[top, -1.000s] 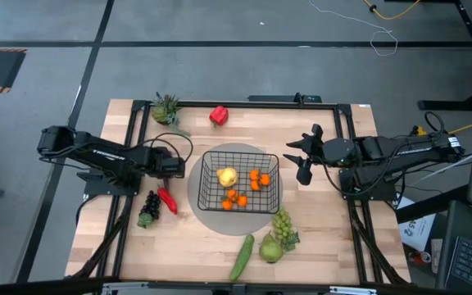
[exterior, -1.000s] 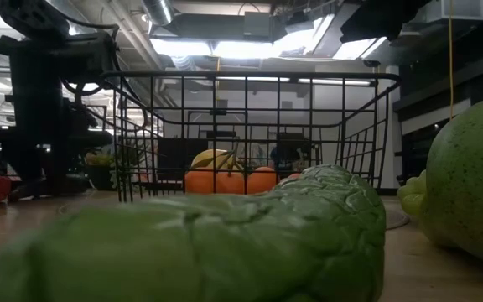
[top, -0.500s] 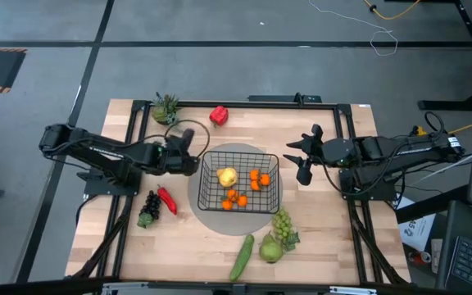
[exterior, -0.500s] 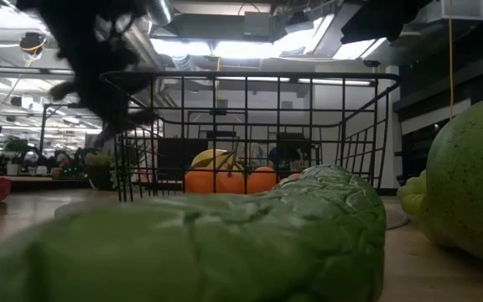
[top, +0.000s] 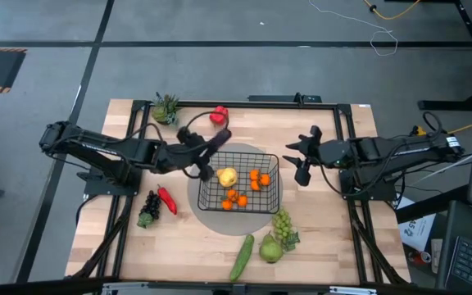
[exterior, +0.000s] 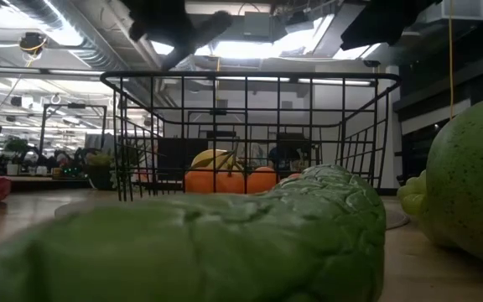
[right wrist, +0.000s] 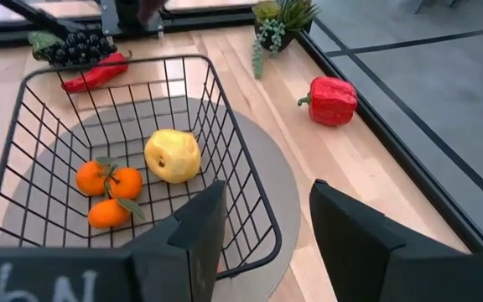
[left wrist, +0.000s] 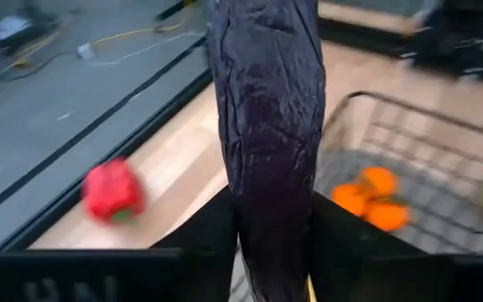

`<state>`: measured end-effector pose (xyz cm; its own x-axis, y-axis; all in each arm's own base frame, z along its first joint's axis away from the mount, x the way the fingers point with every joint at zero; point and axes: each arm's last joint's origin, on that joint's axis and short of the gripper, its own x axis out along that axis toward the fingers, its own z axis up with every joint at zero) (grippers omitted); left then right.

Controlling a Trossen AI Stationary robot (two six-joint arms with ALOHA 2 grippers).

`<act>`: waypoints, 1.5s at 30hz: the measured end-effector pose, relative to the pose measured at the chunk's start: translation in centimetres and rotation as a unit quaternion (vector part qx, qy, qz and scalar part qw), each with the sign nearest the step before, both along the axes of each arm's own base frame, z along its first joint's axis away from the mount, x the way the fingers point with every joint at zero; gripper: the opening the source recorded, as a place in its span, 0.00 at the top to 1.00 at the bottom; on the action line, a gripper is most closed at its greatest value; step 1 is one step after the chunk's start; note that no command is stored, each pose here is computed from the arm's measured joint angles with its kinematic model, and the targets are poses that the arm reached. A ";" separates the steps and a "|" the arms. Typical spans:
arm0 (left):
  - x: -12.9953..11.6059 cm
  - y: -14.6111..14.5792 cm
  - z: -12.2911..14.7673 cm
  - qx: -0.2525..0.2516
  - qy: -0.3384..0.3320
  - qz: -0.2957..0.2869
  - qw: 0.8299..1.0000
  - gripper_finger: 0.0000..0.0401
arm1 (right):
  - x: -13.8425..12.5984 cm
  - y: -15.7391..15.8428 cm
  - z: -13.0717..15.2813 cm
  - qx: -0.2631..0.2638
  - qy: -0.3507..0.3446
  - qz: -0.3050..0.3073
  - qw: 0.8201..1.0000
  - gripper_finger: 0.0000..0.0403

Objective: Build produce basket
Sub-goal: Put the purple eggplant into the black wire basket, then put the red bell pepper into the black wire basket

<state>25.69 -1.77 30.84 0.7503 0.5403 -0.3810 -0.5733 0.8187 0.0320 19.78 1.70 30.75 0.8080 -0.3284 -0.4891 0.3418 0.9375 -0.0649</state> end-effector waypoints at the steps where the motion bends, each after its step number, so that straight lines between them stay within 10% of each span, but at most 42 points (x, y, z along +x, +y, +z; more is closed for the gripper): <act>1: 0.1 -0.1 0.0 -0.002 -0.002 -0.011 1.000 0.69 | 0.1 0.0 -0.1 0.000 0.003 0.000 1.000 0.57; 19: 1.2 -0.4 -0.6 -0.024 0.001 -0.059 0.998 0.63 | 0.8 0.1 -0.8 -0.002 0.022 0.001 1.000 0.57; 29: 0.7 0.6 -0.3 0.061 -0.009 0.104 0.993 0.63 | 0.8 0.1 -0.8 -0.002 0.022 0.001 1.000 0.57; 45: -1.1 17.9 -4.2 -0.171 0.003 0.172 0.970 0.64 | 0.8 0.1 -0.8 0.006 0.018 -0.005 1.000 0.57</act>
<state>24.64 16.09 26.65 0.5450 0.5996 -0.5860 -0.8150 0.5429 -0.2026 20.56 1.82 29.98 0.7867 -0.3297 -0.5220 0.3486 0.9350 -0.0652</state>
